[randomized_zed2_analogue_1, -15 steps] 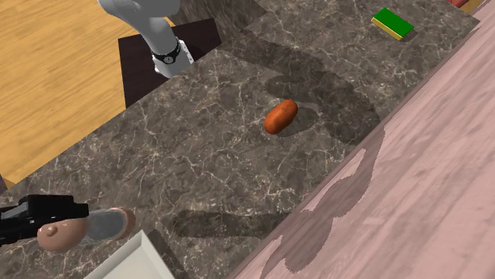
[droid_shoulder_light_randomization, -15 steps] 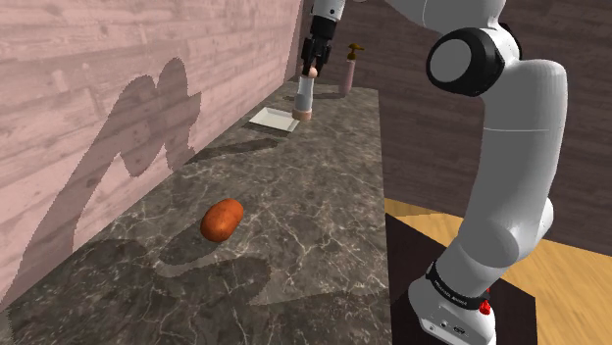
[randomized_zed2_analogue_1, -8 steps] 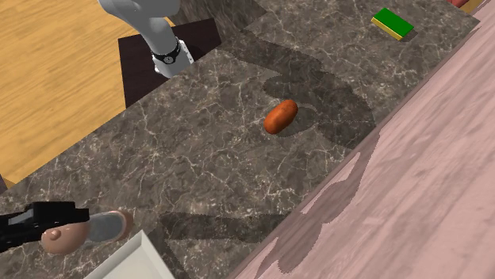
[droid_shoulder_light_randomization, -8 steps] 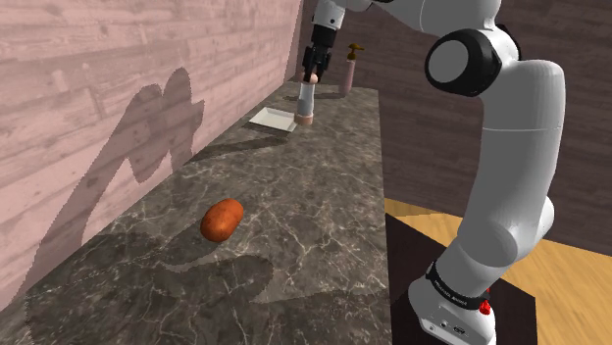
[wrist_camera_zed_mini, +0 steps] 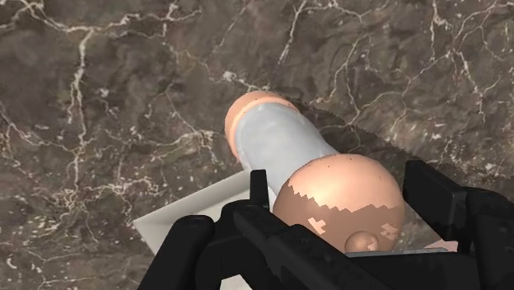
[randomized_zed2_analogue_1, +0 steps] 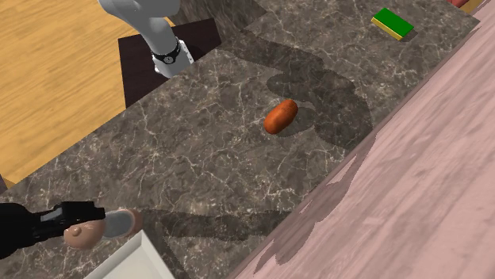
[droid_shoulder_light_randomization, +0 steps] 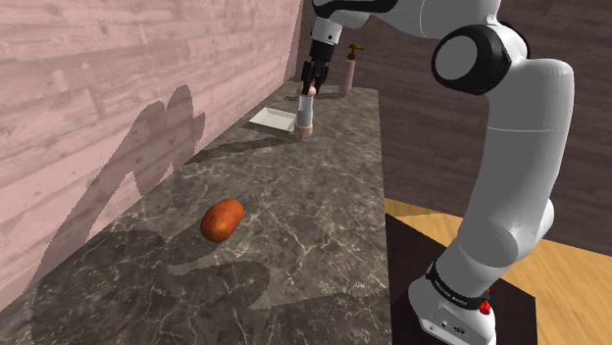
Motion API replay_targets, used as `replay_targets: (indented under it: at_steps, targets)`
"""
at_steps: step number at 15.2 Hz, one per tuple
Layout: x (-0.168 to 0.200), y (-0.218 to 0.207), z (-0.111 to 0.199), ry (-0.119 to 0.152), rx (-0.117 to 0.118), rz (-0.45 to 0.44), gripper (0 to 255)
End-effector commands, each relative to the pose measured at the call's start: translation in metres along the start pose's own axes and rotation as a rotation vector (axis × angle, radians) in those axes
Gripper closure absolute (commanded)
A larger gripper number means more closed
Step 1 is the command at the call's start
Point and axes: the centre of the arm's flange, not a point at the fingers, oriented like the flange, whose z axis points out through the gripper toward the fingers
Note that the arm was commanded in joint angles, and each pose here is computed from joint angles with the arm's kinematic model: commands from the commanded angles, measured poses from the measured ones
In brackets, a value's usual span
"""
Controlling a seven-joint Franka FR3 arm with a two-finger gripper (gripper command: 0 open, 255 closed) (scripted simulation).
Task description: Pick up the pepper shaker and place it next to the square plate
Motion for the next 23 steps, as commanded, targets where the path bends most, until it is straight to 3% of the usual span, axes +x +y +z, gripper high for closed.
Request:
replay_targets:
  at_steps: [1,8,9,14,18,23]
  targets:
    - [0.0,0.002,0.01,0.001,0.0,0.0,255]
    - [0.0,0.002,0.01,0.001,0.0,0.0,255]
    - [0.0,0.002,0.01,0.001,0.0,0.0,0]
    - [0.0,0.002,0.01,0.001,0.0,0.0,0]
    - [0.0,0.002,-0.04,0.001,0.0,0.0,0]
    - [0.0,0.002,-0.04,0.001,0.0,0.0,0]
